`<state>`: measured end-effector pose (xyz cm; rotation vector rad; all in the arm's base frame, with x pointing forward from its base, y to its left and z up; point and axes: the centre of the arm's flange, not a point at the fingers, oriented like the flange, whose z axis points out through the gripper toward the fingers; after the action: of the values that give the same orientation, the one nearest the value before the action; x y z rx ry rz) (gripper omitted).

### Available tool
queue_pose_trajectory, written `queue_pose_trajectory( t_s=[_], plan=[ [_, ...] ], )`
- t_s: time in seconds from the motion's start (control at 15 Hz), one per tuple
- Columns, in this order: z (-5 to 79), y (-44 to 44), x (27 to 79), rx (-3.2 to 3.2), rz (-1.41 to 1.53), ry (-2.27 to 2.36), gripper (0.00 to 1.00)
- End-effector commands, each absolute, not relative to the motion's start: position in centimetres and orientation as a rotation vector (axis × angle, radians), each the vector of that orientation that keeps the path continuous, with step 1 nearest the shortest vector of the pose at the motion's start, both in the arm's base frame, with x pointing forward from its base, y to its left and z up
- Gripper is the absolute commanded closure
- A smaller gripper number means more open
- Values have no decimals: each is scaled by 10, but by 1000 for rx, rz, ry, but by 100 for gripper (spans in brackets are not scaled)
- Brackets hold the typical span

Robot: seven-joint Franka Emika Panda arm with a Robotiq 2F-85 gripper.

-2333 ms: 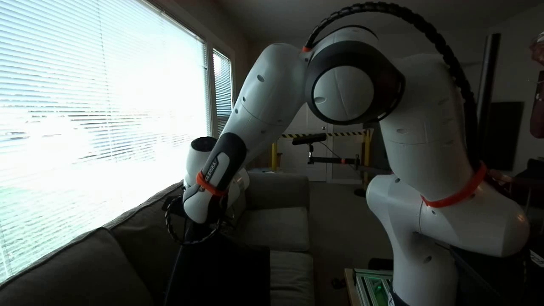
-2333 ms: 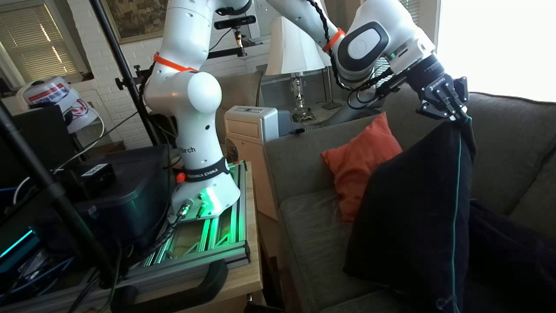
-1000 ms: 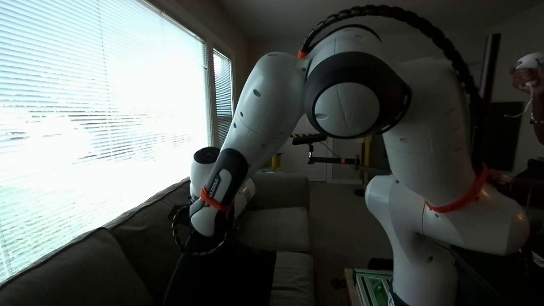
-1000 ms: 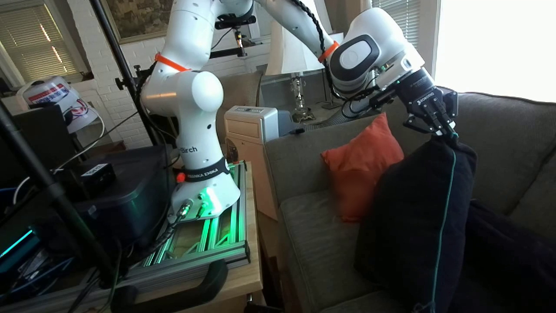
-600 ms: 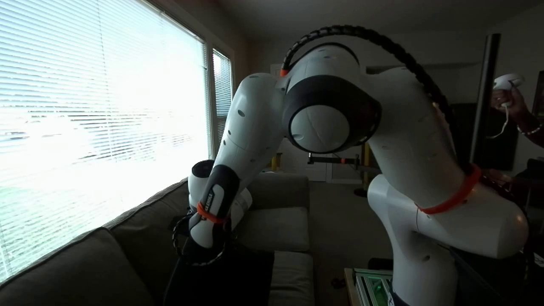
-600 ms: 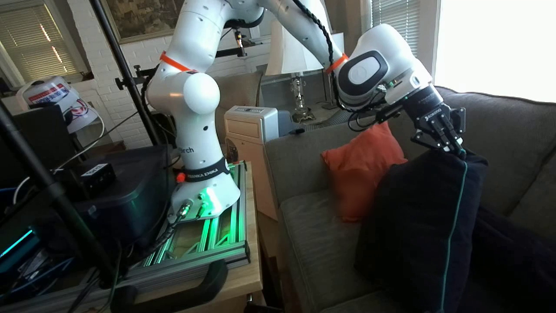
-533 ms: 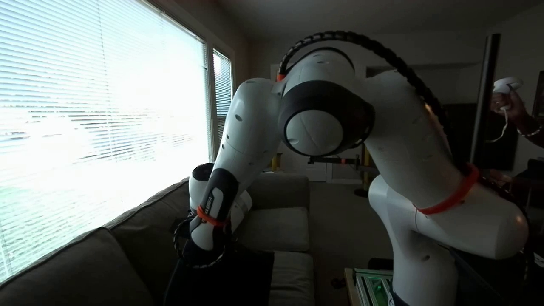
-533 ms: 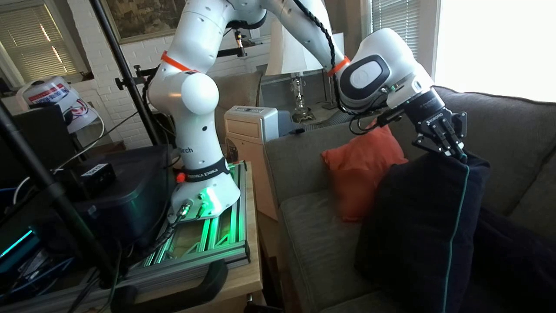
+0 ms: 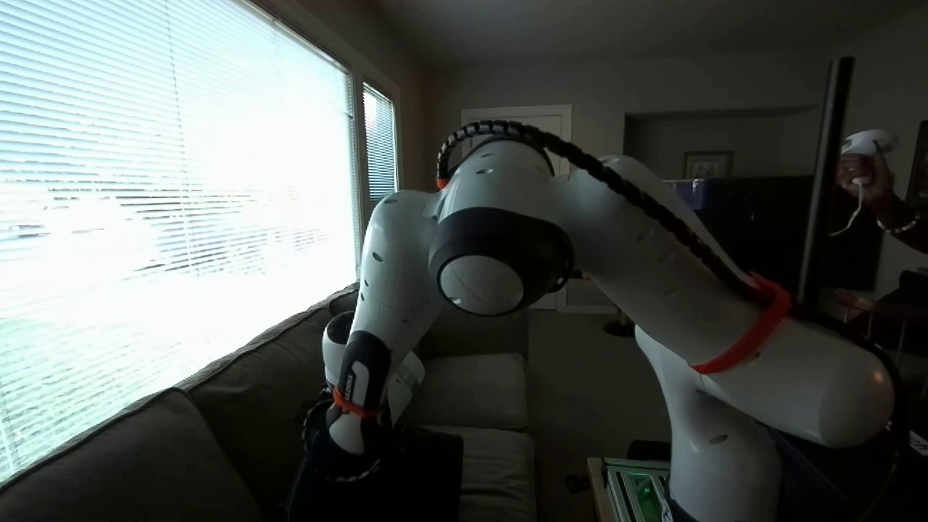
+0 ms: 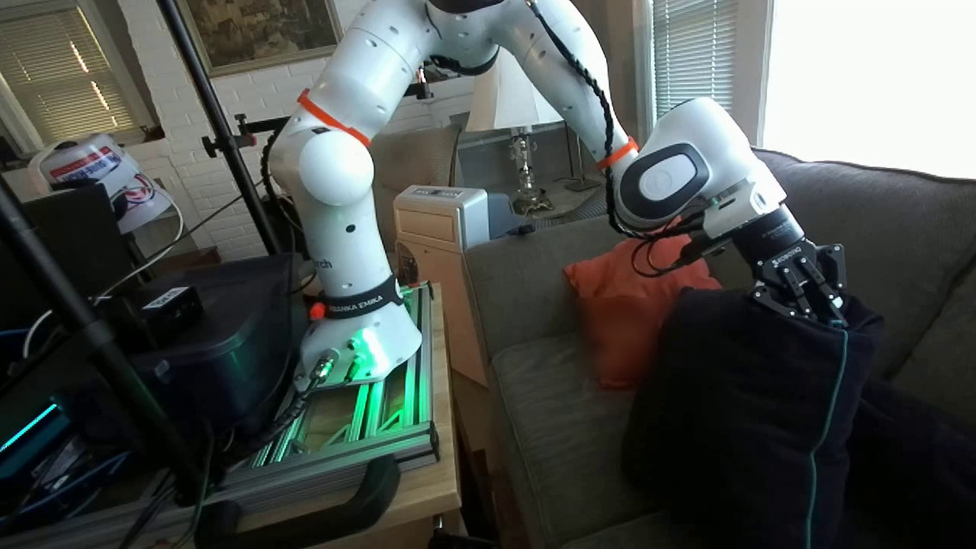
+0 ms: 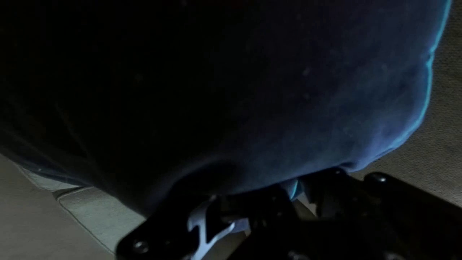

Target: Move the left black pillow to the right

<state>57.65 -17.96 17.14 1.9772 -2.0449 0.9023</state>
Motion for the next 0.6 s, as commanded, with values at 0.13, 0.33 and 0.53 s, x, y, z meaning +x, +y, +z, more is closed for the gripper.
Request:
queue_pose_trajectory(
  t_s=[0.13,0.33,0.53],
  plan=[
    [160,-171,596,2016,1086,-1998,27],
    [175,-165,602,2029,1126,-2028,2],
    [191,-160,604,2037,1143,-2050,0]
  ],
)
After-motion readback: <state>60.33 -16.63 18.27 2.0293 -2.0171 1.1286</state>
